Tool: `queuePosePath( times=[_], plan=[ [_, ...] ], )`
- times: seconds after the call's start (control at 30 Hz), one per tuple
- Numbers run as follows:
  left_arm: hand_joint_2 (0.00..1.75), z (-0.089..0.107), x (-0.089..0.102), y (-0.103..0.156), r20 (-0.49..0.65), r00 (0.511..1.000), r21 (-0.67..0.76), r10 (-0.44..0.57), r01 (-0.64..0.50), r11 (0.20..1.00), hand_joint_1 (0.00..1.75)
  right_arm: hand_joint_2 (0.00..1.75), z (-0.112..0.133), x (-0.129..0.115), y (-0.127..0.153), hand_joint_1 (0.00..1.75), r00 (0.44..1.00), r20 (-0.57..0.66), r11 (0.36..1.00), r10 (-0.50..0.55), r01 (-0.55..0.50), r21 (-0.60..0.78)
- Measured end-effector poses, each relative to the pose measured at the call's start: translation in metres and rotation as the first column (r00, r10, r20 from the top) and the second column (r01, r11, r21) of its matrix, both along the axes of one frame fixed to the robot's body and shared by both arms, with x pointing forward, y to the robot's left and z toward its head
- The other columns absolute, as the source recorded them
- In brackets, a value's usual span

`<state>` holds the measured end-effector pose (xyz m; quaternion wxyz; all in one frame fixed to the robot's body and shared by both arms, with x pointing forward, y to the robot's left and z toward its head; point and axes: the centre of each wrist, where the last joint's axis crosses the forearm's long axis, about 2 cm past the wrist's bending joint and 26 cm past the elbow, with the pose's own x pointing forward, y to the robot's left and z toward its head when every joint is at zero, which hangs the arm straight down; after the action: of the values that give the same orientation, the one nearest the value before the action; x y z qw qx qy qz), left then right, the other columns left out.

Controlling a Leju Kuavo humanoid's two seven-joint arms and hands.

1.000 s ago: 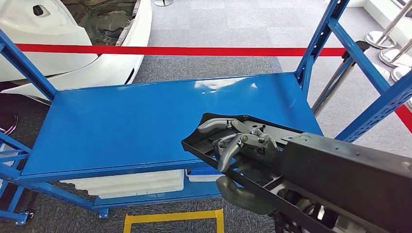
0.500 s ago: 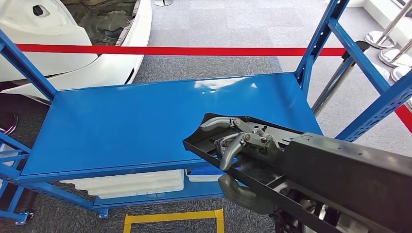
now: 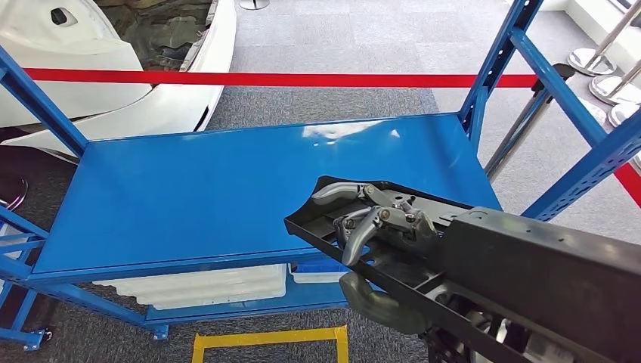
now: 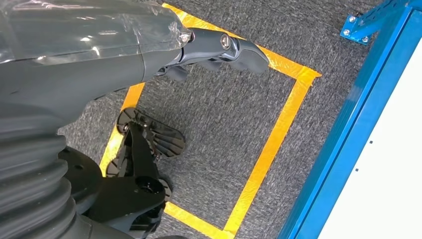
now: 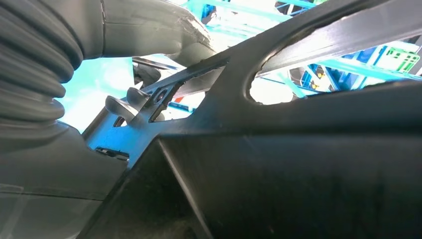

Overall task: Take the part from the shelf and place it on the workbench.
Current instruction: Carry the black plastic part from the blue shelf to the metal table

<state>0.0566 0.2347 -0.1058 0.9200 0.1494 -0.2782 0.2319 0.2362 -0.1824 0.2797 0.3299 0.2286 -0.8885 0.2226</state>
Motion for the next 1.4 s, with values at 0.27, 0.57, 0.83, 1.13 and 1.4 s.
queuePosePath(
  times=[0.27, 0.57, 0.83, 1.13, 1.4],
  plan=[
    [1.75, 0.0000, -0.0001, -0.0002, -0.002, 1.000, 0.000, -0.006, 0.006, 1.000, 0.00, 1.75, 0.0001, 0.0000, 0.0000, 1.75, 1.000, -0.001, 1.000, 0.001, -0.001, 0.001],
    [1.75, 0.0001, 0.0006, -0.0002, -0.004, 1.000, -0.002, -0.009, 0.009, 1.000, 0.00, 1.75, 0.0008, 0.0001, -0.0001, 1.75, 1.000, -0.004, 1.000, -0.001, 0.001, 0.006],
    [1.75, -0.0002, 0.0013, 0.0019, 0.010, 1.000, -0.017, -0.020, 0.020, 1.000, 0.00, 1.75, -0.0010, -0.0008, -0.0018, 1.75, 0.999, -0.017, 0.999, -0.035, 0.035, 0.006],
    [1.75, -0.0003, 0.0006, 0.0014, 0.014, 0.999, -0.024, -0.034, 0.034, 0.999, 0.00, 1.75, -0.0020, -0.0015, -0.0025, 1.75, 0.999, -0.021, 0.999, -0.040, 0.040, 0.004],
    [1.75, 0.0003, 0.0049, 0.0018, 0.024, 0.999, -0.023, -0.032, 0.033, 0.999, 0.00, 1.75, -0.0019, -0.0014, -0.0027, 1.75, 0.999, -0.020, 0.999, -0.038, 0.038, 0.002]
  ],
)
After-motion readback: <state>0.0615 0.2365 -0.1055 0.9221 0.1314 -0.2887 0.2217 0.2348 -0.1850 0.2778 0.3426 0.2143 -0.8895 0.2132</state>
